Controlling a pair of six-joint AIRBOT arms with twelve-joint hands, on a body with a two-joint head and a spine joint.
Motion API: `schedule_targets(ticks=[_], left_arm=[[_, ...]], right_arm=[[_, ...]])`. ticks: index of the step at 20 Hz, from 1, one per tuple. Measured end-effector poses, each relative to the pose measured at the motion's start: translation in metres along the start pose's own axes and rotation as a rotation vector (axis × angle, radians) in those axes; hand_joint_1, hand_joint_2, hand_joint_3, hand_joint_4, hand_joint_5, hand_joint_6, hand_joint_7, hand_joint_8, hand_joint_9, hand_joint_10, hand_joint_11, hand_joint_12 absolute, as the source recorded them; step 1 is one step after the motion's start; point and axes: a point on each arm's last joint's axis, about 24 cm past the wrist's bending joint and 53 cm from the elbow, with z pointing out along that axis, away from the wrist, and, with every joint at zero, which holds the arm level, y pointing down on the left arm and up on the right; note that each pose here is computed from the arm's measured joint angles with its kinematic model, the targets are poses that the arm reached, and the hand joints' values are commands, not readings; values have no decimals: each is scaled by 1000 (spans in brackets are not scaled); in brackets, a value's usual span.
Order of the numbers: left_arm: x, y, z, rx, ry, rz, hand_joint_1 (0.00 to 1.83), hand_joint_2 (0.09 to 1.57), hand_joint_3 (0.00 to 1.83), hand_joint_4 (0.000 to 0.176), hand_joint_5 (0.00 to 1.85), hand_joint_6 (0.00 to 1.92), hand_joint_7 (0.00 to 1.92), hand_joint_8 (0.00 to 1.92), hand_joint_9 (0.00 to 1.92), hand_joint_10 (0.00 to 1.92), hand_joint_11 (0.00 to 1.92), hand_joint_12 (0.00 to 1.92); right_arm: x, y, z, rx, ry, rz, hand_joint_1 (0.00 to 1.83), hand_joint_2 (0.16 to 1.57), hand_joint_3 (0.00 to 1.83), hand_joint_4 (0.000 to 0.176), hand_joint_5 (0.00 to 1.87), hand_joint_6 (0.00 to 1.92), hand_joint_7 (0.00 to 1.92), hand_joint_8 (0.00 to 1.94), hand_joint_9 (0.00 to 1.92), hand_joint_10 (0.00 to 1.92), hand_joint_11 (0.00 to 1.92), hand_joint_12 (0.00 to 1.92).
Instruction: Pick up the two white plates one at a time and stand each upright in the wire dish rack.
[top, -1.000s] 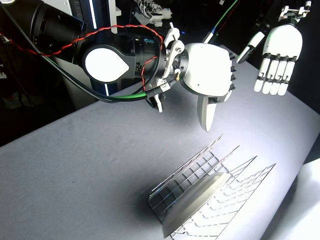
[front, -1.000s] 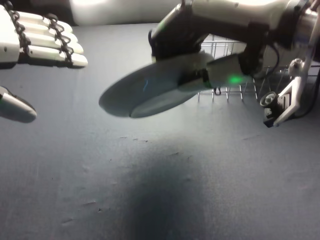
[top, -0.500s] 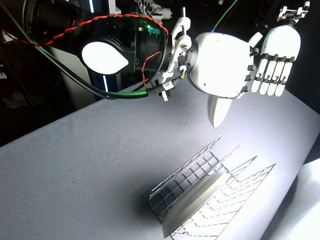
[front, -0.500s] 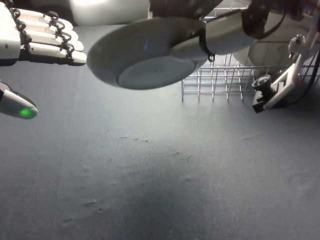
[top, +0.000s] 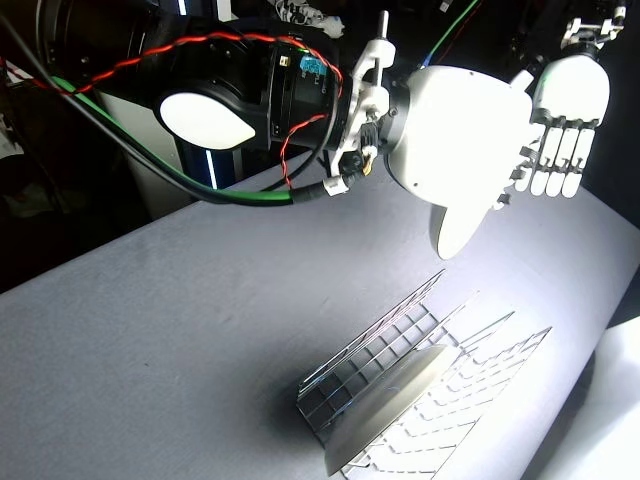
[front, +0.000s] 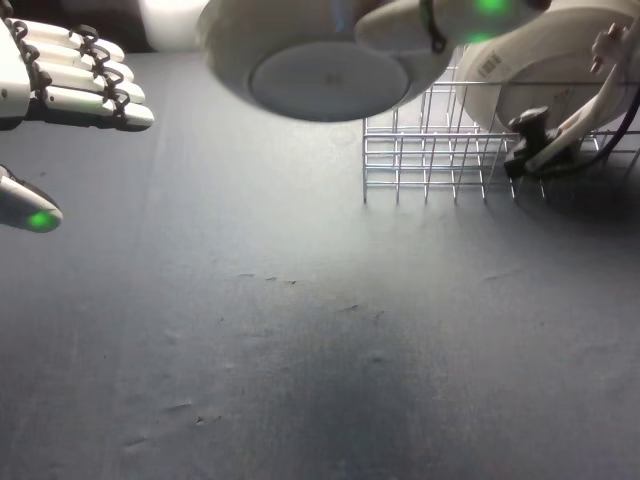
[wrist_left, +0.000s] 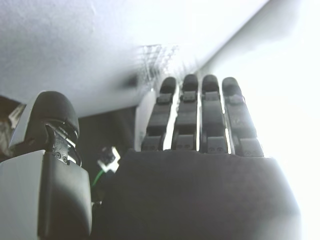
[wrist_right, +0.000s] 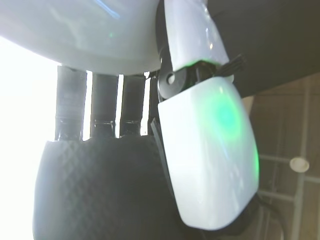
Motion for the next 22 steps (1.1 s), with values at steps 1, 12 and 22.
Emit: schedule_targets(ticks=[1,12,22], left_arm=[[1,1,0,-4,3,0,0,1183,1,0,54,7,48,7,32,6,6,3],[7,-5,11,2,21,10,0,1183,0,0,62,7,64,8,55,11,33,15],[11,-8,14,12,33,9,0,1185,2,0,44,4,40,6,20,6,2,1]], right_arm=[[-4,0,0,2,-8,4,1384,1098,0,0,873,996,994,919,1064,1082,1000,1222],[-48,-30,-17,77,-88,-29,1386,1094,0,0,879,993,1020,865,1056,1099,995,1251],[-73,-78,-15,164,-123,-90,1385,1098,0,0,873,989,1018,886,1046,1112,996,1264]])
